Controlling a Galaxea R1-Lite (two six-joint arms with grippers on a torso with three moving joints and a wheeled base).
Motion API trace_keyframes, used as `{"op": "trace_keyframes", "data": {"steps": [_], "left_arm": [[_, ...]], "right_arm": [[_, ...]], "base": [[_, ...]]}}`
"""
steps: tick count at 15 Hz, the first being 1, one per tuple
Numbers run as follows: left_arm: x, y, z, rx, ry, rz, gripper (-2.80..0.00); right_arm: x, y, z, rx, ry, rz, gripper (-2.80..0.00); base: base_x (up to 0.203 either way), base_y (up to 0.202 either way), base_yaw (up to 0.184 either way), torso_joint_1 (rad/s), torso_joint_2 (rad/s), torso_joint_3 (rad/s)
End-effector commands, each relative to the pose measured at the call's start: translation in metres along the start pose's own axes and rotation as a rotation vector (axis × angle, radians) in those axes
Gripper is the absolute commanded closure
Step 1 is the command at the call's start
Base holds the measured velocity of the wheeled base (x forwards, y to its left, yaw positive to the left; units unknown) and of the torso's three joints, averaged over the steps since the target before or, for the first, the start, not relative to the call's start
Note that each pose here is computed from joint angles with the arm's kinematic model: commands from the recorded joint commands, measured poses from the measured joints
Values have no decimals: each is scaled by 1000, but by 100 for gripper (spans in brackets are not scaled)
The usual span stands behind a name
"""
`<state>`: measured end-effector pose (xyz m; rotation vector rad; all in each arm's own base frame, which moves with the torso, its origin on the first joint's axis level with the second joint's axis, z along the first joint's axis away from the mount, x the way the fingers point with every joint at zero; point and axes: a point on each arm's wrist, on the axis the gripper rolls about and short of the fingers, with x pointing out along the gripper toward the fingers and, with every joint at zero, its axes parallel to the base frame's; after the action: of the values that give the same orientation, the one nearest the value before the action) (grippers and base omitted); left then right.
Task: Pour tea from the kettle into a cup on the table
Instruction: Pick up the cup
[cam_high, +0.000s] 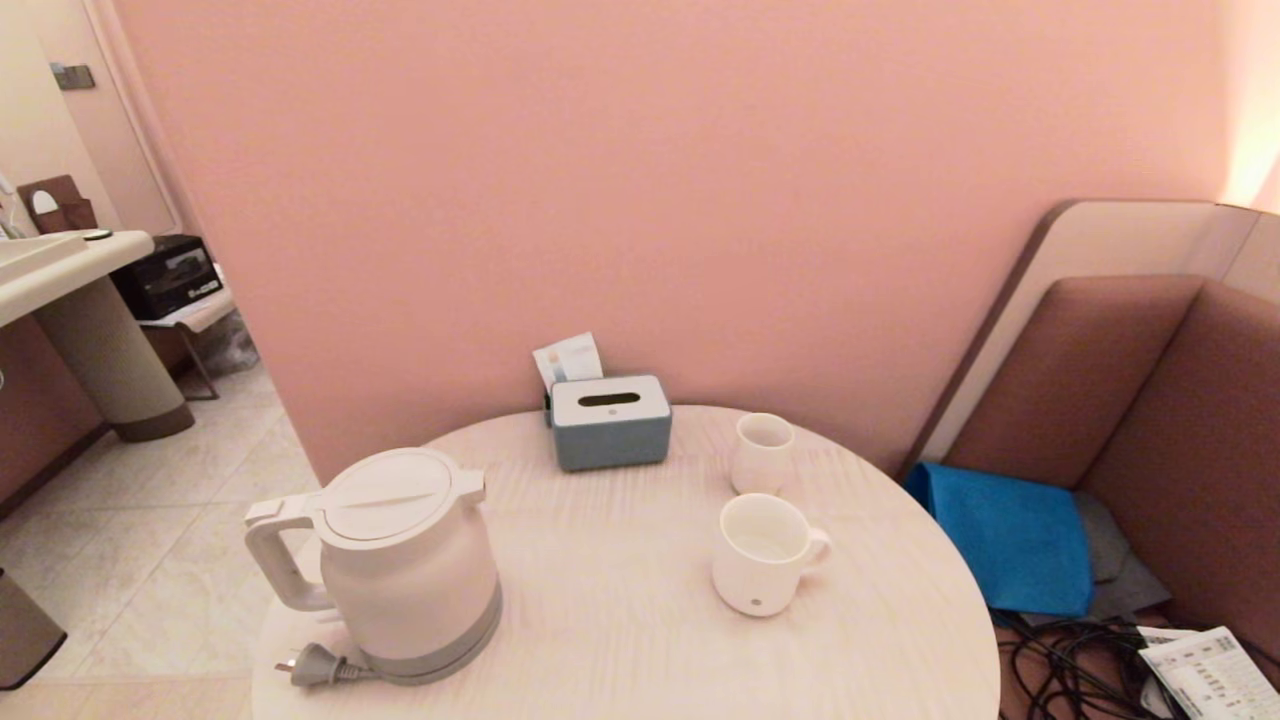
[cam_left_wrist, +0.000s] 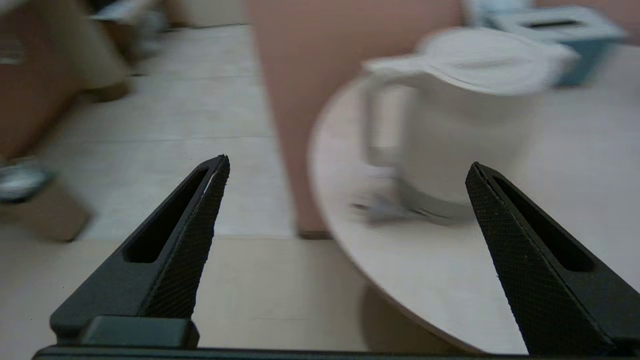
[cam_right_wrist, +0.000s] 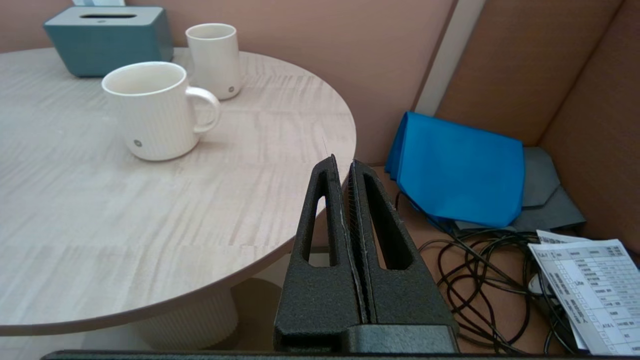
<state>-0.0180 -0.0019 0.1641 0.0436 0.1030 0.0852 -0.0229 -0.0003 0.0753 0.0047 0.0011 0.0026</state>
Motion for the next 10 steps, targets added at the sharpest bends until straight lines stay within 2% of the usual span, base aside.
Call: {"op": "trace_keyframes", "data": {"steps": [1, 4, 7, 10], "left_arm": [[-1, -2, -5, -6, -3, -90, -280], [-1, -3, -4, -6, -6, -109, -280], [0, -1, -6, -4, 3, -183, -280], [-11, -1, -18, -5, -39, -164, -280]], "right_arm": [[0, 0, 0, 0, 1, 1, 0], [0, 0, 0, 0, 1, 1, 0], [0, 0, 0, 0, 2, 1, 0], [0, 0, 0, 0, 1, 1, 0]], "base": [[0, 0, 0, 0, 0, 0], [0, 0, 0, 0, 0, 0], [0, 0, 0, 0, 0, 0], [0, 0, 0, 0, 0, 0]]}}
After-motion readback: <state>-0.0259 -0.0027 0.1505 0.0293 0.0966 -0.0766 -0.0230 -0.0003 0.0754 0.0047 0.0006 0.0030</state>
